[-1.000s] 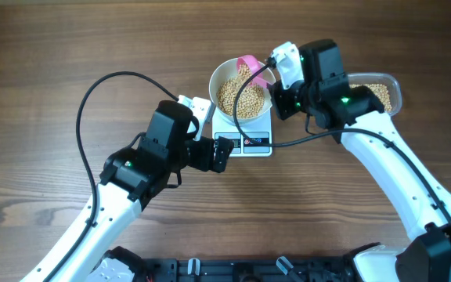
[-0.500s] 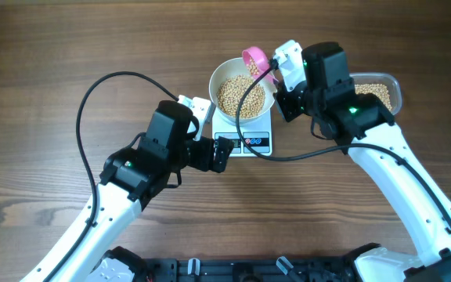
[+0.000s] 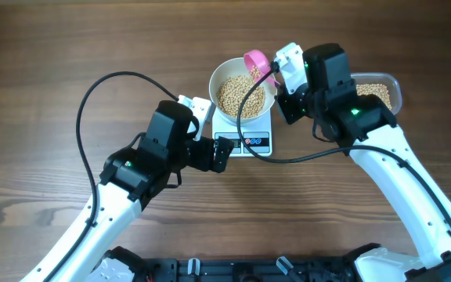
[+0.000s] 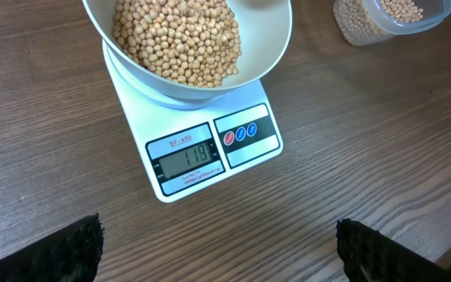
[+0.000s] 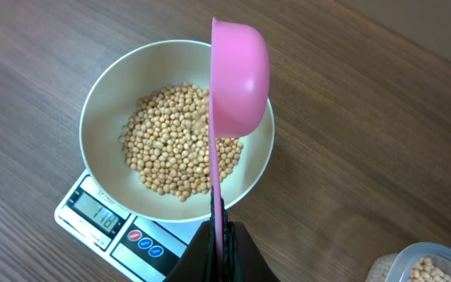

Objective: Scoop item into bowl and weigh 150g on scale
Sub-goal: 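Tilt the scoop to pour soybeans into the bowl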

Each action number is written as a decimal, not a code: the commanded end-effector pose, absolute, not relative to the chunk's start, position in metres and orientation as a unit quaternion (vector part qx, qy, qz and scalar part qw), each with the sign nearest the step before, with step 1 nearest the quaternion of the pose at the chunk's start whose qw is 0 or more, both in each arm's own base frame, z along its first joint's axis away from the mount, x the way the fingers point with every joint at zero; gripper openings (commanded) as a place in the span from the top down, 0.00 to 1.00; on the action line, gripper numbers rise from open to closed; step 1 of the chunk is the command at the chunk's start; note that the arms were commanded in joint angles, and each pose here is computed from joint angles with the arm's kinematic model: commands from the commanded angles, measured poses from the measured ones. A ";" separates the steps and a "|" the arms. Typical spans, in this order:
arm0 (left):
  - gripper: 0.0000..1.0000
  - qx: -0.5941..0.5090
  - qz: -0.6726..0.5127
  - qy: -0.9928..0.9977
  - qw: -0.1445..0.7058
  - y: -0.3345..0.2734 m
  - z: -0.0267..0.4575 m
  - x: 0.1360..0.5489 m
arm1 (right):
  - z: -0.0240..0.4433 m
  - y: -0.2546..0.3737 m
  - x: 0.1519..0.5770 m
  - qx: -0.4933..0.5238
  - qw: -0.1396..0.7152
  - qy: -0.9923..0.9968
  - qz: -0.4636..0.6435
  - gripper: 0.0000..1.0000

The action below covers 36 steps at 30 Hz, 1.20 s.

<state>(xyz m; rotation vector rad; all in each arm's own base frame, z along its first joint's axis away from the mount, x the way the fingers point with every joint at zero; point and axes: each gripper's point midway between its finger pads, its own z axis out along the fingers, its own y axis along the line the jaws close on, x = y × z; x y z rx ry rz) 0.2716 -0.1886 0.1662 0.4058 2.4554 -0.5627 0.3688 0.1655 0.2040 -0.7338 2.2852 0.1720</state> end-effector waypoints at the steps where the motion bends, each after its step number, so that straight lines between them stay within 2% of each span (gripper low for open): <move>1: 0.00 0.162 -0.206 0.920 0.292 -0.189 0.165 0.271 | 0.215 0.171 0.365 -0.318 0.375 0.869 0.052 0.96; 26: 0.00 0.162 -0.206 0.920 0.292 -0.189 0.165 0.271 | 0.216 0.177 0.363 -0.379 0.382 0.843 -0.016 0.96; 33: 0.00 0.162 -0.206 0.920 0.292 -0.189 0.165 0.271 | 0.224 0.177 0.363 -0.374 0.391 0.841 -0.015 0.96; 36: 0.00 0.162 -0.206 0.920 0.292 -0.189 0.165 0.271 | 0.222 0.178 0.360 -0.338 0.386 0.858 0.010 0.96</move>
